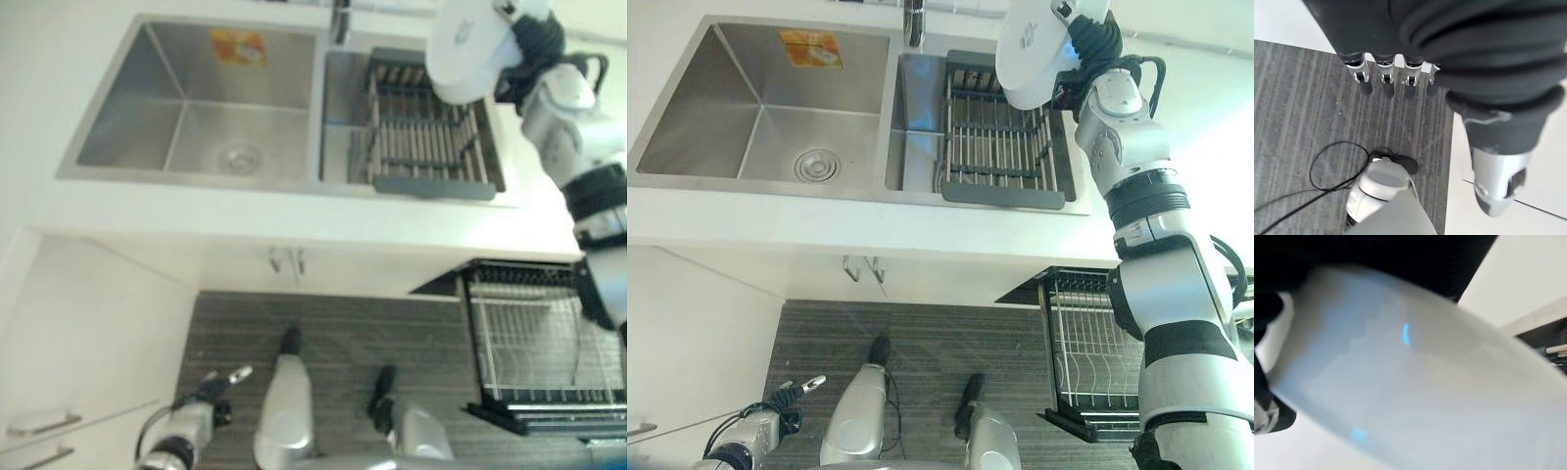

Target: Place the dishes in the dishwasher.

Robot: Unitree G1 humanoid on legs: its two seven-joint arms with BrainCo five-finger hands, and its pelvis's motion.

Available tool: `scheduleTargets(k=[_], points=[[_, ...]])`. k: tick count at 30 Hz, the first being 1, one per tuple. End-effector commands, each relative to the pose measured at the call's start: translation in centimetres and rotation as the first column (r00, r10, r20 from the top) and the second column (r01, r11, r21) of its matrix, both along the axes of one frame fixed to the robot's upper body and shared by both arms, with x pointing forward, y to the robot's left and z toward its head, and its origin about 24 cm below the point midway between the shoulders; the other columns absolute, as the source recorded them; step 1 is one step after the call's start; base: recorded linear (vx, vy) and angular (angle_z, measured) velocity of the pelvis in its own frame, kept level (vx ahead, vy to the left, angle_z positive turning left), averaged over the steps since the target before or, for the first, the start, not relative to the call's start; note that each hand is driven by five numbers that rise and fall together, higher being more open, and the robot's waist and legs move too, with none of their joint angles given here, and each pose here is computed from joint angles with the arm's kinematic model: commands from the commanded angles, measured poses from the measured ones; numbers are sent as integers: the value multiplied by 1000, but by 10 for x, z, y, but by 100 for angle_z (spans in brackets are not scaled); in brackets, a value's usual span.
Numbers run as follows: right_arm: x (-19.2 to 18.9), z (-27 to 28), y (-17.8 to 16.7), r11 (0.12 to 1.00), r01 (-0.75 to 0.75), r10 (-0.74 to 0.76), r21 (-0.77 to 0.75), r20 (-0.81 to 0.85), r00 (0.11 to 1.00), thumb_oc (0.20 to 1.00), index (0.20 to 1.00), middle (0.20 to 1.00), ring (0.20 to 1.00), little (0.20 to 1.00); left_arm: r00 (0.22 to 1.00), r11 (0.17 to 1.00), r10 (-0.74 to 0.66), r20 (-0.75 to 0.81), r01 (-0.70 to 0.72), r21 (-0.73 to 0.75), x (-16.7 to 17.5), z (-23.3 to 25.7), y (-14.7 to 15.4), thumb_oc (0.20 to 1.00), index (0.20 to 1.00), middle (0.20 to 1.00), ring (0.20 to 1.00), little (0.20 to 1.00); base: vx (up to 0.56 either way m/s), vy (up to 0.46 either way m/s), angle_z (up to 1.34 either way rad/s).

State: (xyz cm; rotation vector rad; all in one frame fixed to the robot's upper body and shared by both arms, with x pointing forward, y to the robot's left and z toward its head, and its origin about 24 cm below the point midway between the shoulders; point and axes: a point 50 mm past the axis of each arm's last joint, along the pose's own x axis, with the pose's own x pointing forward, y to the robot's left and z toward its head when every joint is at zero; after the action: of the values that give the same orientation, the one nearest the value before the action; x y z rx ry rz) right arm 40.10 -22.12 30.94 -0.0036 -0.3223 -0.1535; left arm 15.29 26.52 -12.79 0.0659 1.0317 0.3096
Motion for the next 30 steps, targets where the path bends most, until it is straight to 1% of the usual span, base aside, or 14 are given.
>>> scheduleTargets(k=[1,4,7,11,12,14,15,17,21,24,26,30], points=[[-14,26,-14,998,21,-30,53,161,986,200,200,200,200,200,995,996,-67,-70,70,46,-21,-9,2,1000,1000,1000,1000,1000,58,36,-11],[-22,27,-17,997,35,-51,74,213,976,200,200,200,200,200,994,997,-54,-90,59,51,-30,-13,-1,1000,1000,1000,1000,1000,46,13,-9],[-33,25,-14,993,11,-43,119,270,962,200,200,200,200,200,994,997,-45,-100,50,51,-35,-16,-6,1000,1000,1000,1000,1000,19,-1,-15],[-54,-3,-11,974,-56,-18,220,321,947,200,200,200,200,200,994,1000,-1,-107,5,30,-43,-21,-15,1000,1000,1000,1000,1000,-9,1,-7],[-65,-22,-10,965,-66,-22,254,328,945,200,200,200,200,200,994,1000,15,-112,-12,21,-46,-22,-18,1000,1000,1000,1000,1000,-43,-13,-5],[-76,-44,-10,954,-45,-56,296,322,945,200,200,200,200,200,993,1000,22,-114,-21,8,-47,-23,-24,1000,1000,1000,1000,1000,-65,-36,-19],[-83,-66,-12,942,-29,-78,334,303,950,200,200,200,200,200,993,999,30,-117,-31,-7,-48,-25,-30,1000,1000,1000,1000,1000,-56,-52,-29],[-96,-88,-9,951,-5,-83,308,274,958,200,200,200,200,200,991,998,46,-123,-50,-27,-51,-26,-37,1000,1000,1000,1000,1000,-42,-49,-24],[-109,-104,-12,958,-48,-28,282,259,966,200,200,200,200,200,987,994,79,-139,-89,-63,-63,-30,-44,1000,1000,1000,1000,1000,10,-13,-54],[-117,-113,-17,951,-62,-21,303,263,964,200,200,200,200,200,987,994,62,-148,-74,-80,-67,-31,-49,1000,1000,1000,1000,1000,3,170,-29],[-121,-117,-24,942,-35,-50,334,245,968,200,200,200,200,200,988,995,40,-152,-52,-81,-63,-31,-53,1000,1000,1000,1000,1000,40,280,-1],[-125,-125,-26,929,-30,-55,370,216,975,200,200,200,200,200,987,993,65,-150,-79,-87,-56,-31,-57,1000,1000,1000,1000,1000,51,251,10]])
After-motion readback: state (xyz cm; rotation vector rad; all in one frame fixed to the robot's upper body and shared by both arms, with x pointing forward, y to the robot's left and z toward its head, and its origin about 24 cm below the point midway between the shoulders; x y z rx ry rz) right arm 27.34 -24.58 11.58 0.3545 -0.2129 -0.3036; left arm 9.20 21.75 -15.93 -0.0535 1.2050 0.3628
